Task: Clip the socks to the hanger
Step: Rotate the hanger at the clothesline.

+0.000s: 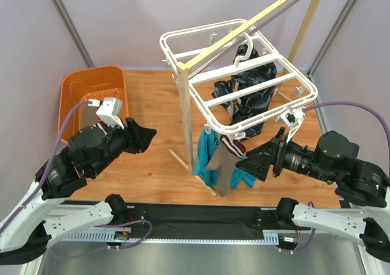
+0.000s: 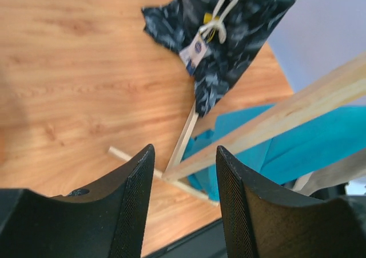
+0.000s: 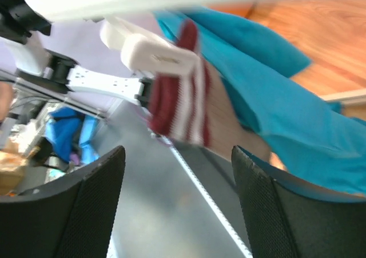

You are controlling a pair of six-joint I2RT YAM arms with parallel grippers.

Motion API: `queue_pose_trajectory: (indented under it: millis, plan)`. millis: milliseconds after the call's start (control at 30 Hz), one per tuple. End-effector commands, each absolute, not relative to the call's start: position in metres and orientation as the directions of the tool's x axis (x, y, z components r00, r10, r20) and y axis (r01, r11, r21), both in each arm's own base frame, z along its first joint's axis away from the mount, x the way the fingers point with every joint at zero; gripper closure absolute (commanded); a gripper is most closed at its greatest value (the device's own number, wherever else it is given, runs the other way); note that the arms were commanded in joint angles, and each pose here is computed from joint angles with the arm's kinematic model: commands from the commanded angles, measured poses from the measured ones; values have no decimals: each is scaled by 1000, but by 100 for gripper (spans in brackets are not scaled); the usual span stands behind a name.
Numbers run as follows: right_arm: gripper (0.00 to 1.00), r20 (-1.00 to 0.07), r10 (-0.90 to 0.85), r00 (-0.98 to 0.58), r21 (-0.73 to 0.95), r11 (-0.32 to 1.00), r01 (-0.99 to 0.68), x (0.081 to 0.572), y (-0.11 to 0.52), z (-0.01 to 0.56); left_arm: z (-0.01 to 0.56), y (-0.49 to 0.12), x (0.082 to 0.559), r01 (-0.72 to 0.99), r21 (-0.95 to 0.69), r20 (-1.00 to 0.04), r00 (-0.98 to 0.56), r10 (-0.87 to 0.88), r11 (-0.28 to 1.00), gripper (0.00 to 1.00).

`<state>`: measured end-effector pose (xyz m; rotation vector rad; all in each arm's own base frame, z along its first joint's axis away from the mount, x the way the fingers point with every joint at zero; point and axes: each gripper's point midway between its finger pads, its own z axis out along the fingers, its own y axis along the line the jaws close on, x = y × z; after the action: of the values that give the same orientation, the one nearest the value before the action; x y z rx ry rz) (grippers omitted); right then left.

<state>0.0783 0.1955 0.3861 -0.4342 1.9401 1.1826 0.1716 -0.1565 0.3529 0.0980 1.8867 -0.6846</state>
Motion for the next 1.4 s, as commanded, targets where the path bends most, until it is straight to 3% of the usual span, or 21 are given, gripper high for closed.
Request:
queue_pose_trajectory:
  millis: [0, 100, 367, 667, 733, 933, 1167, 1333, 1367]
  plan:
    - [23, -715, 282, -640, 699, 273, -661, 72, 224, 445, 394, -142, 179, 380, -364, -917, -303, -258, 850, 45]
    - [20, -650, 406, -642, 750, 211, -627, 83, 227, 469, 401, -140, 175, 403, -387, -915, -282, -290, 830, 44]
    - [24, -558, 659, -503, 807, 290, -515, 128, 196, 490, 403, -128, 153, 440, -430, -898, -296, -325, 788, 43]
    - [46, -587, 770, -251, 792, 483, -372, 166, 139, 480, 404, -151, 131, 561, -504, -863, -357, -358, 656, 42]
    - [57, -610, 773, -178, 774, 532, -343, 172, 123, 481, 403, -162, 127, 585, -515, -856, -390, -339, 626, 42]
    - [64, -680, 733, -10, 706, 652, -276, 178, 82, 493, 411, -177, 118, 630, -557, -831, -427, -357, 541, 41]
    - [62, -727, 671, 148, 649, 741, -173, 192, 59, 508, 415, -183, 109, 648, -590, -807, -457, -373, 482, 41]
    - [60, -828, 482, 286, 500, 866, -10, 205, 38, 510, 416, -184, 99, 660, -616, -787, -484, -383, 430, 41]
    - [60, -795, 509, 329, 537, 843, -7, 206, 36, 517, 416, -183, 98, 658, -622, -782, -490, -385, 424, 41]
